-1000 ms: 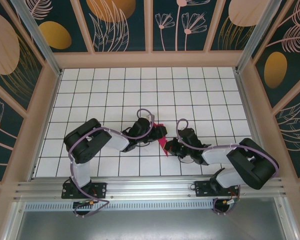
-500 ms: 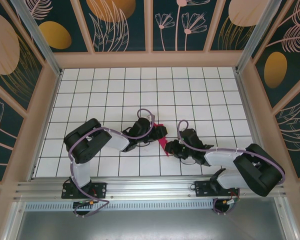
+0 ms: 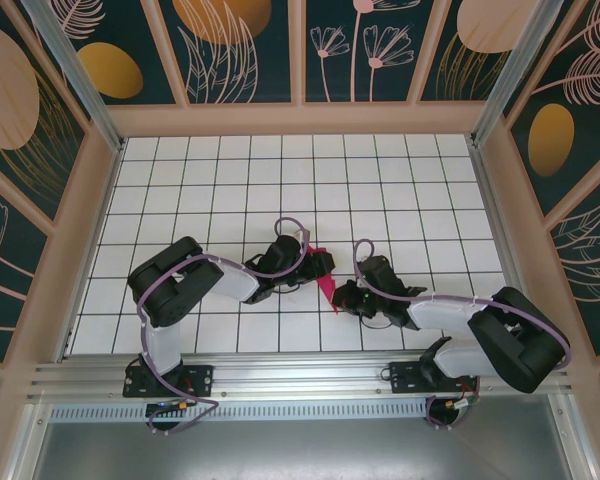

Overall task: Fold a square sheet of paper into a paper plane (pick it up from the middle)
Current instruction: Fold the wing for the fifth time at the center of the table.

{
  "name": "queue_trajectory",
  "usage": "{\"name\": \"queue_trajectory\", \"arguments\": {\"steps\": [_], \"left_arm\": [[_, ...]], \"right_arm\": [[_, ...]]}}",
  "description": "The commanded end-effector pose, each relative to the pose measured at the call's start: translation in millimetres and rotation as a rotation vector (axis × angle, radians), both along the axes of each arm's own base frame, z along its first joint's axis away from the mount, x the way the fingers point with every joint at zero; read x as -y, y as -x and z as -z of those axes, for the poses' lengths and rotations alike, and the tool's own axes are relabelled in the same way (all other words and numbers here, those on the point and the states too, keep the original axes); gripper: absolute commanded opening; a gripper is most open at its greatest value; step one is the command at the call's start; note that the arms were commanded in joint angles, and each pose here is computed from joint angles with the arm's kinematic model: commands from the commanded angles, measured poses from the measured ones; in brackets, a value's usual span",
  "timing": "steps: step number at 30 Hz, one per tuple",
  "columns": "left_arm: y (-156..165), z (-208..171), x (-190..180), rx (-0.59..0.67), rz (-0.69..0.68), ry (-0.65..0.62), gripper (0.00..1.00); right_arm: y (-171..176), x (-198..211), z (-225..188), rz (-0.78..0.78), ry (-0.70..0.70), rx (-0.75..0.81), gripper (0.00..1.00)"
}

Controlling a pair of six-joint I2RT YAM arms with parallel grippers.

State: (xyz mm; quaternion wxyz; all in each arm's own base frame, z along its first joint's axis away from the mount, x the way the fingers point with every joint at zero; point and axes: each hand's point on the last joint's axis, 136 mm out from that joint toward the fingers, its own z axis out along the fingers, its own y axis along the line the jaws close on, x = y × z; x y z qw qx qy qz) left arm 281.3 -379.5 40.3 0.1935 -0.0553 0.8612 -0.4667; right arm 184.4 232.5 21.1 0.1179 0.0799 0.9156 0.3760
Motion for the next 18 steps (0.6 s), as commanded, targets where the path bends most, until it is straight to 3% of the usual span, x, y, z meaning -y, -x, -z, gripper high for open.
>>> {"name": "queue_trajectory", "arguments": {"steps": [1,8,18], "left_arm": [[3,19,-3,-0.028,0.012,-0.055,0.49],[3,19,-2,-0.030,0.015,-0.055,0.48],[2,17,1,-0.029,0.021,-0.048,0.48]], "right_arm": [[6,5,7,0.000,0.024,-0.019,0.08],[4,6,-5,-0.033,0.035,0.041,0.30],[7,6,1,-0.108,0.142,0.070,0.33]]}}
